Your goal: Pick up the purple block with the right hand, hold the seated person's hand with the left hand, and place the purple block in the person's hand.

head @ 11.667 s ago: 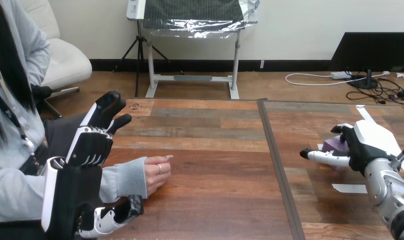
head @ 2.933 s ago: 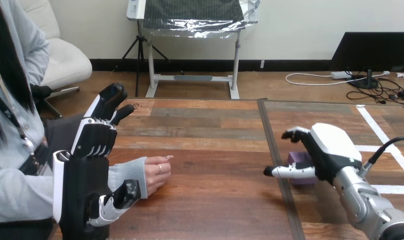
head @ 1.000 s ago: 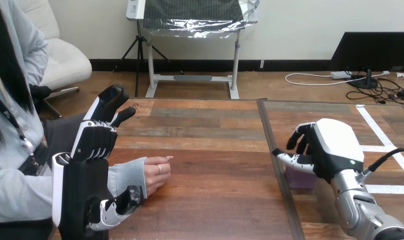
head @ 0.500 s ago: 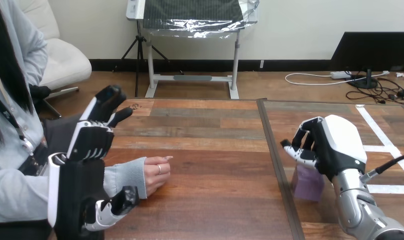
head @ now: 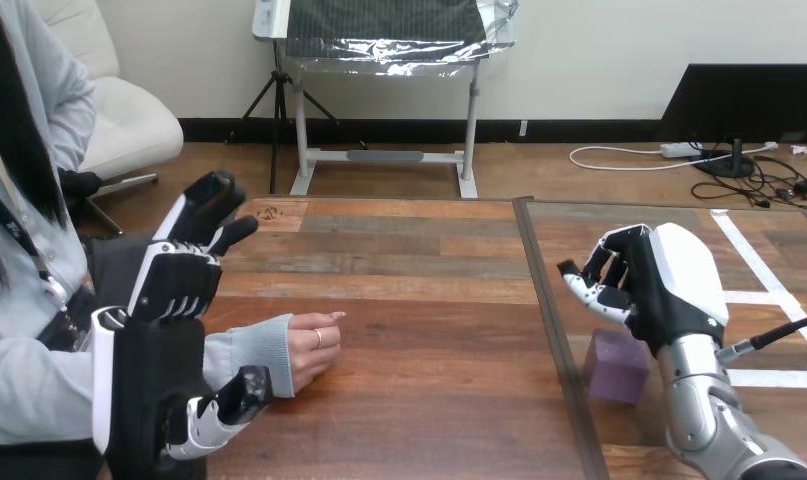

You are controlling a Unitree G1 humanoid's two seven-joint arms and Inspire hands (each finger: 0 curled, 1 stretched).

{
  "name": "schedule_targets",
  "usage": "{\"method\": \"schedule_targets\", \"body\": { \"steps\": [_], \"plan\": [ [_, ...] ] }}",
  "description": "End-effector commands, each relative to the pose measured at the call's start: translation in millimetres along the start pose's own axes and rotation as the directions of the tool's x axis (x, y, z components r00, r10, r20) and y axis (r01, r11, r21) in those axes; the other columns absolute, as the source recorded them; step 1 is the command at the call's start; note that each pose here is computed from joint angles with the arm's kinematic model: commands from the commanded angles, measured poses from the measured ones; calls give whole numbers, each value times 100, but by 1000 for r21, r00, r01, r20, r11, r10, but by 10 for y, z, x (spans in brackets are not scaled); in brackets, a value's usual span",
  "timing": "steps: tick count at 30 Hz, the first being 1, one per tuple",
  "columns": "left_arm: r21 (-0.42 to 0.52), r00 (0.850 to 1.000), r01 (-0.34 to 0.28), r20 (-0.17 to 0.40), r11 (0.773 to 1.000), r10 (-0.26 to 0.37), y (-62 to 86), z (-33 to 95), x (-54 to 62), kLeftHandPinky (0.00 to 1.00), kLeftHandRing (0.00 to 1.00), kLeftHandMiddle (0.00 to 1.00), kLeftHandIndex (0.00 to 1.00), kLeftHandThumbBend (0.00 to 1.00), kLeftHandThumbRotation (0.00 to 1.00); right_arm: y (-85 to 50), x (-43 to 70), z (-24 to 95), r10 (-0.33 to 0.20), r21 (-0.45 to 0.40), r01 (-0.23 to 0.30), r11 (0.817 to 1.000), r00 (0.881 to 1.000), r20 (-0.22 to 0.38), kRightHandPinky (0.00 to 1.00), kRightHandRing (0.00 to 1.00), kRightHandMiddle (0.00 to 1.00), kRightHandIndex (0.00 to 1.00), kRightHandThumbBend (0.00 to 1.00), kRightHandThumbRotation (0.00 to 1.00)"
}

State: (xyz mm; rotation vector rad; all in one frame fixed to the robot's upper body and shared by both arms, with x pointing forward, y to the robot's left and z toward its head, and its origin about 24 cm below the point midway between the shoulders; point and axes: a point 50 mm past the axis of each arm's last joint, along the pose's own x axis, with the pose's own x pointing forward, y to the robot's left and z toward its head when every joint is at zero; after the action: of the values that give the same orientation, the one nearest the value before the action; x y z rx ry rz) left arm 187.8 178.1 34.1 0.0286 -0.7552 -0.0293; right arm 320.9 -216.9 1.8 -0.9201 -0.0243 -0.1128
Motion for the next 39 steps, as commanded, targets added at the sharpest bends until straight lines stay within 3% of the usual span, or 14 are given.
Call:
{"method": "schedule_targets", "body": {
  "steps": [1,10,15,25,31,32,39],
  "plan": [
    [-9,997,18,69,1000,-17,-28,34,155,80,88,89,86,100,71,-170,212,249,-92,85,86,993,993,72,8,10,15,17,32,37],
    [-4,997,18,72,1000,-18,-32,38,160,80,88,89,86,100,69,-196,233,281,-104,95,96,991,991,89,5,8,13,15,31,34],
    [2,997,22,69,1000,-22,-29,38,156,80,88,89,86,100,71,-200,236,285,-104,96,95,991,990,91,4,8,13,15,32,28],
    [-1,998,19,64,1000,-18,-25,31,145,80,88,89,87,100,70,-206,240,261,-63,109,54,993,995,82,6,10,15,18,35,21],
    [-4,998,19,59,1000,-19,-27,30,142,80,88,90,86,100,71,-217,242,251,-36,104,26,994,995,89,13,17,23,27,38,30],
    [-4,998,19,58,1000,-19,-27,29,141,80,88,90,86,100,71,-218,241,248,-32,98,23,995,995,91,17,22,28,32,42,34],
    [4,998,17,57,1000,-17,-35,25,139,80,88,89,86,100,71,-222,236,238,-8,65,1,998,994,105,28,34,39,43,54,48]
  ]
}}
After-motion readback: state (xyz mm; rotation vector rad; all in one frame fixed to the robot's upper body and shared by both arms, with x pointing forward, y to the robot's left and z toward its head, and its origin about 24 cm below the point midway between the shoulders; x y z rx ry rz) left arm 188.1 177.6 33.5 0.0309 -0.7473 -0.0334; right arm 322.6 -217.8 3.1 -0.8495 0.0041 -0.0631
